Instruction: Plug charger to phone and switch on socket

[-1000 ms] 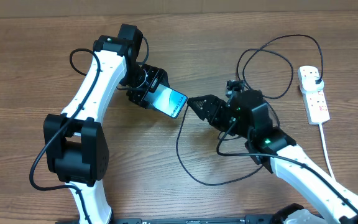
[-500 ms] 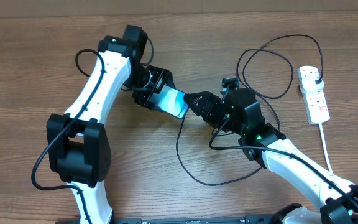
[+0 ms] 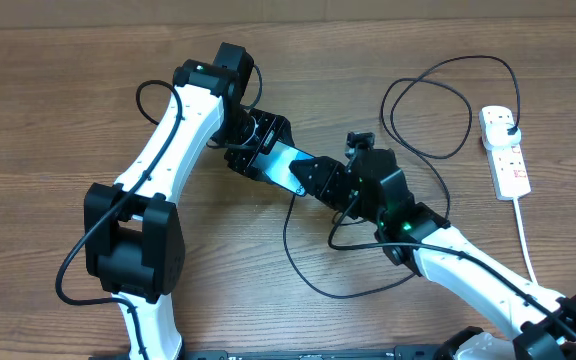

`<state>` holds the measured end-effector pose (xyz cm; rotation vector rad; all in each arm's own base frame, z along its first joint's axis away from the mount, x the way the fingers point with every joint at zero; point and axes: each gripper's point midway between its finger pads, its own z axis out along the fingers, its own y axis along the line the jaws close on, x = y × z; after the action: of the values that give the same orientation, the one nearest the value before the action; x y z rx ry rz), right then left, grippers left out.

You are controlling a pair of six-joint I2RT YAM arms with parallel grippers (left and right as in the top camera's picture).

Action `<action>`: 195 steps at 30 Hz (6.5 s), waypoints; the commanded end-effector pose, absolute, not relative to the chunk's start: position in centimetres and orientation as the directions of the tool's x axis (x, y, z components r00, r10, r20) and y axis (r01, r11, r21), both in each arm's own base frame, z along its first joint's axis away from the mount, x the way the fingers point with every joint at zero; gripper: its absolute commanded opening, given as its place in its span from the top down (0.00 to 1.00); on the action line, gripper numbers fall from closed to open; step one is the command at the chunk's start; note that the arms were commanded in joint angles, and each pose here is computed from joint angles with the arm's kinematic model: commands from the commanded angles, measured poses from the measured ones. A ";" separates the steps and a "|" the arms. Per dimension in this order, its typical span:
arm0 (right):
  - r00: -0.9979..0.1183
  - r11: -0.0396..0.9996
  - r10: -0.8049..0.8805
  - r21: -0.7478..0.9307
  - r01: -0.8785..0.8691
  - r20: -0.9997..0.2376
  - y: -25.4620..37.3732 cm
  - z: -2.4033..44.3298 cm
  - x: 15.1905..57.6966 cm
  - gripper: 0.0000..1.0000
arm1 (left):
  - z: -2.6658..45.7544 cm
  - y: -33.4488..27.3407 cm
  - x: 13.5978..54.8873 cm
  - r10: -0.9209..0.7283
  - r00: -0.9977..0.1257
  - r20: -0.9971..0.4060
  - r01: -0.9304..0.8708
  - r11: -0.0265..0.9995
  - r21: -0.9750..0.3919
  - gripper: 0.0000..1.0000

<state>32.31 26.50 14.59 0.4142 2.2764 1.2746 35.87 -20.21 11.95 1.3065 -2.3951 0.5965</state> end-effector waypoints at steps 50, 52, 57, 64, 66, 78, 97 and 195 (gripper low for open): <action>-0.673 0.393 0.721 0.898 0.199 -0.166 19.0 16.5 37.5 0.96 | 14.5 -23.7 38.8 -0.388 -0.860 0.331 -0.510 0.652 -0.561 0.00; -0.627 0.340 0.768 0.913 0.223 -0.132 17.4 17.6 38.1 0.96 | 15.6 -24.8 39.8 -0.302 -0.918 0.259 -0.396 0.641 -0.657 0.00; -0.558 0.284 0.819 0.940 0.189 -0.135 15.0 21.2 39.8 0.96 | 18.1 -26.9 41.2 -0.211 -0.958 0.196 -0.283 0.550 -0.786 0.01; -0.504 0.171 0.860 0.975 0.143 -0.077 14.7 26.9 41.6 0.96 | 21.9 -29.0 42.5 -0.132 -0.981 0.141 -0.183 0.396 -0.900 0.09; -0.484 0.133 0.874 0.980 0.145 -0.047 14.6 27.9 41.9 0.96 | 22.8 -29.4 42.8 -0.128 -0.980 0.151 -0.188 0.358 -0.915 0.10; -0.394 -0.038 0.908 0.965 0.259 0.141 16.4 27.1 41.8 0.96 | 25.8 -30.3 45.0 -0.183 -0.968 0.169 -0.212 0.247 -0.945 0.22; -0.394 -0.107 0.885 0.932 0.346 0.247 18.8 24.8 41.9 0.96 | 25.5 -30.1 45.7 -0.235 -0.954 0.188 -0.247 0.255 -0.935 0.71; -0.943 0.833 0.333 0.474 0.286 -0.018 23.9 6.5 38.4 0.62 | 25.7 -8.2 44.0 -0.245 -0.968 0.044 -0.072 0.107 -0.992 0.96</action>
<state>37.54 23.22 7.00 0.4375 2.9267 0.7246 44.16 -7.68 24.76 0.4130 -2.4097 2.1447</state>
